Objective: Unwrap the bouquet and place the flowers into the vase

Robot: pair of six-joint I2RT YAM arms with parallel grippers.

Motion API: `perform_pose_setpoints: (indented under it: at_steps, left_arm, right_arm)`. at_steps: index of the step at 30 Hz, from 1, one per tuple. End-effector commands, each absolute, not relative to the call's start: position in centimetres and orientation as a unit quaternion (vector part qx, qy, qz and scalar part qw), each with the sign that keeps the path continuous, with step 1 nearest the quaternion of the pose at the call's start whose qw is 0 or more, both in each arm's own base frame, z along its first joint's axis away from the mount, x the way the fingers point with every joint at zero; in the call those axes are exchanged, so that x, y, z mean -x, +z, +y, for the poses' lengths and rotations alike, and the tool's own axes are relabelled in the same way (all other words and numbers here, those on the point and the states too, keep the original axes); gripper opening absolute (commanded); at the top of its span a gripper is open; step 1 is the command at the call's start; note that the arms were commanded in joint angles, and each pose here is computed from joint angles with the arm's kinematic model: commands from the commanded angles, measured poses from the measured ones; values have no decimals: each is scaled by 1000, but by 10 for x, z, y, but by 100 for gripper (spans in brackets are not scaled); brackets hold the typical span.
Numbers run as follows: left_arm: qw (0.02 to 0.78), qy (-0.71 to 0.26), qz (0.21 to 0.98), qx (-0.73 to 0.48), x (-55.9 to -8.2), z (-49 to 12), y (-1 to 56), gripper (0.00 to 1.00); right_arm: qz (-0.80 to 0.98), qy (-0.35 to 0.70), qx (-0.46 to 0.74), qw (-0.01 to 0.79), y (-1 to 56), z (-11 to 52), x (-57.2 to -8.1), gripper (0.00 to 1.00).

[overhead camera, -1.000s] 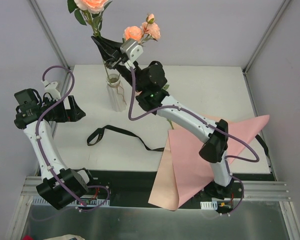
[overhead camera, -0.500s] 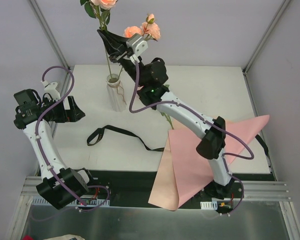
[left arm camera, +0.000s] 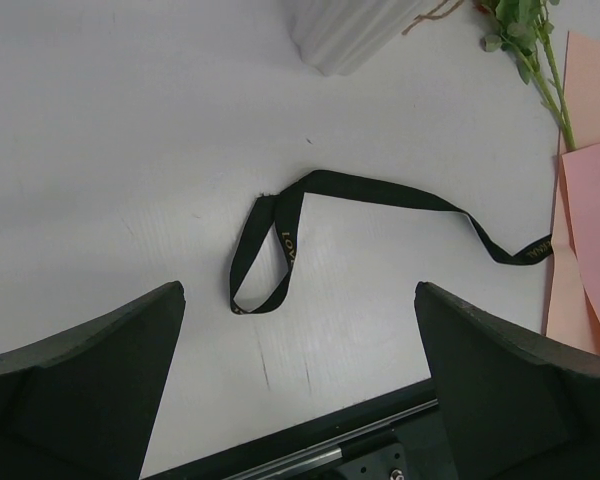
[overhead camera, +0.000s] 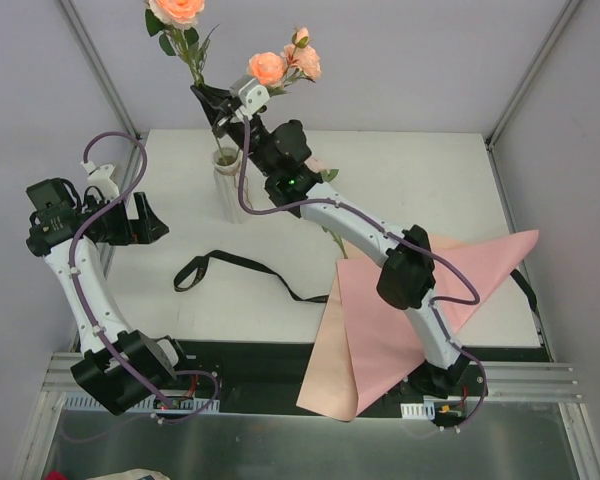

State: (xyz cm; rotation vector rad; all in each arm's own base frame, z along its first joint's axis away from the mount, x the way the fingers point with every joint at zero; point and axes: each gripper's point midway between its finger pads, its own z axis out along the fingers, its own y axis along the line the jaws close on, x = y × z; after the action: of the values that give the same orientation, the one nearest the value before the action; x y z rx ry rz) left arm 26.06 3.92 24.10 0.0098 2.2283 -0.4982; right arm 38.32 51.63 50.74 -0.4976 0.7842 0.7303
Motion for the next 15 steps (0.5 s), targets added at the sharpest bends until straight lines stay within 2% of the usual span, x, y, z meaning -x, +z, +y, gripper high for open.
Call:
perform_pose_setpoints:
  at_steps: [1, 3, 8, 11, 14, 15]
  left_arm:
    - [428, -210, 879, -18, -260, 35, 247, 99]
    - [429, -210, 878, -17, -259, 34, 248, 99]
    - [433, -211, 876, -18, -257, 32, 251, 99]
    - [437, -212, 874, -18, -256, 31, 255, 99]
    - [438, -212, 873, -18, -255, 29, 257, 99]
    - [439, -210, 873, -18, -255, 29, 258, 99]
  right_arm:
    - [414, 364, 241, 799, 494, 524, -396, 0]
    - [440, 365, 246, 783, 478, 528, -405, 1]
    - [501, 371, 253, 740, 441, 529, -410, 18]
    - [528, 368, 261, 720, 417, 527, -409, 34]
    - [556, 368, 267, 695, 402, 522, -402, 58]
    - [561, 369, 269, 691, 399, 520, -399, 60]
